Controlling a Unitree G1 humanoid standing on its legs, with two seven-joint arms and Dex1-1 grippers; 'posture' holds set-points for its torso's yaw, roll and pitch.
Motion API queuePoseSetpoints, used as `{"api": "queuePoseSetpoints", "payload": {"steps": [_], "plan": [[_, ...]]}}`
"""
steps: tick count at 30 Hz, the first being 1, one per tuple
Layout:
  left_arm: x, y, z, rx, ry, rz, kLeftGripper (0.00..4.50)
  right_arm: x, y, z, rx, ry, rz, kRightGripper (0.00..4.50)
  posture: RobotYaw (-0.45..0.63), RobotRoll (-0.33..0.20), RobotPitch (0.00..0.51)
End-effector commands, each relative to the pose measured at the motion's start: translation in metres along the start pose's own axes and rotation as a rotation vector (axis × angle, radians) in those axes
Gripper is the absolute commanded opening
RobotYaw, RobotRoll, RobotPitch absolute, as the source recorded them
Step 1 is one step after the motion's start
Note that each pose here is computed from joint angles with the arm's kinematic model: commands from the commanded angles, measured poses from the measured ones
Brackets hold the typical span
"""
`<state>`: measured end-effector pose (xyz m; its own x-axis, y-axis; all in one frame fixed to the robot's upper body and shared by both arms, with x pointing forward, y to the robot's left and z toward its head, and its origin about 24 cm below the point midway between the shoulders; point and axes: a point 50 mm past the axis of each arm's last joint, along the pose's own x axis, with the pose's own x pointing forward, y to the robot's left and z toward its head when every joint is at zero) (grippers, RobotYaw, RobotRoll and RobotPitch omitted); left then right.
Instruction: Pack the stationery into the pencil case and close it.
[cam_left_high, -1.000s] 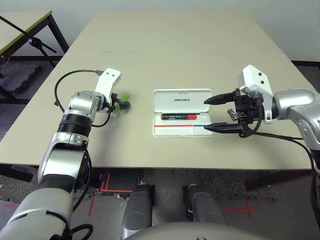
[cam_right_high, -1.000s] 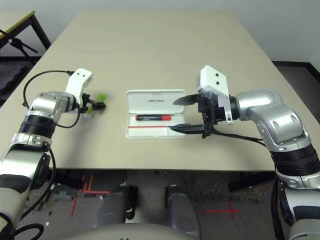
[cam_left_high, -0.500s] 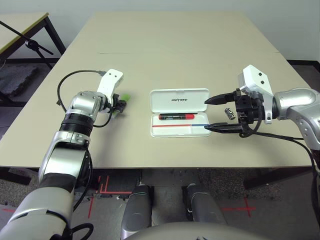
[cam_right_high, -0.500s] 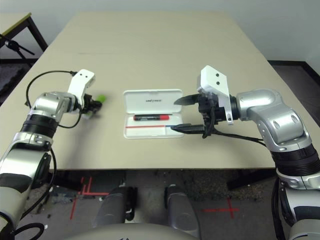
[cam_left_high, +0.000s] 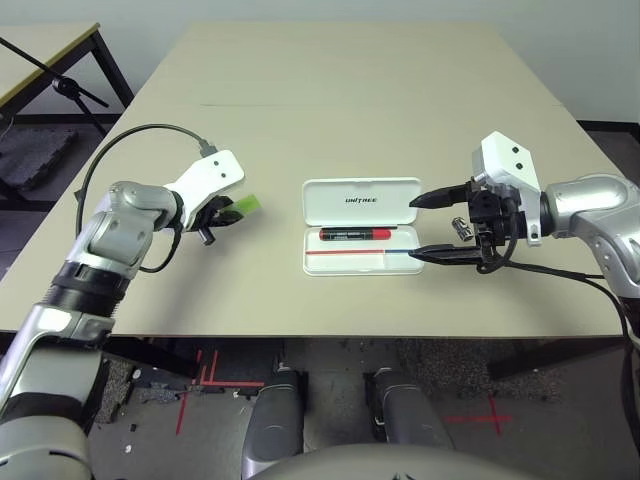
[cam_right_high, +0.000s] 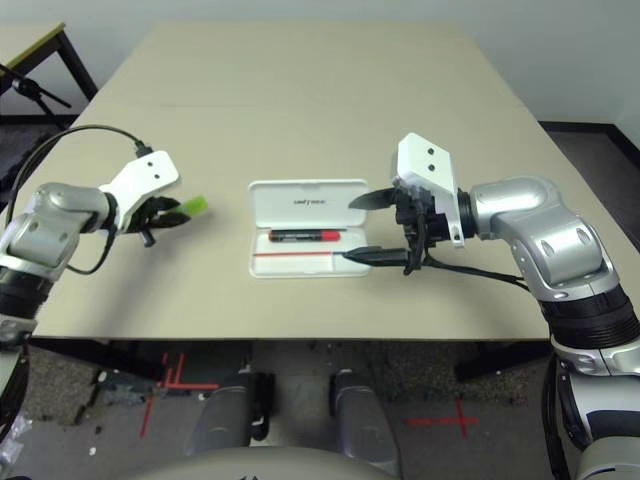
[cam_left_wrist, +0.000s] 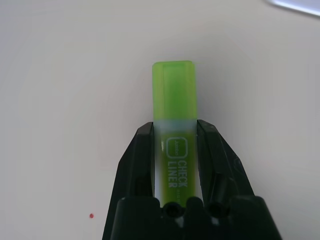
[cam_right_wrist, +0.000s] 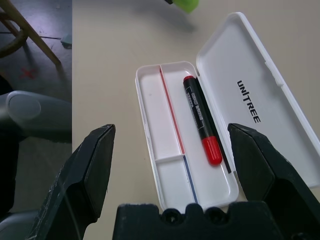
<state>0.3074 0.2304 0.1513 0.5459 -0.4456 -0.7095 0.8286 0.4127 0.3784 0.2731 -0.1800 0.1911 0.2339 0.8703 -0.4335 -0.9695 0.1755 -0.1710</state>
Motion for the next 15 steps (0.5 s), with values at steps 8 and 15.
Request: {"api": "queuePoseSetpoints", "payload": {"steps": [8,15], "plan": [[0.003,-0.047,0.05,0.207,-0.16,-0.243,1.08,-0.003,0.004,-0.004,0.018,0.043,0.035,4.5,0.01,0.0,0.107],[0.016,-0.057,0.078,0.276,-0.221,-0.285,1.08,-0.01,0.003,-0.013,0.027,0.128,0.028,4.5,0.01,0.0,0.107]]}}
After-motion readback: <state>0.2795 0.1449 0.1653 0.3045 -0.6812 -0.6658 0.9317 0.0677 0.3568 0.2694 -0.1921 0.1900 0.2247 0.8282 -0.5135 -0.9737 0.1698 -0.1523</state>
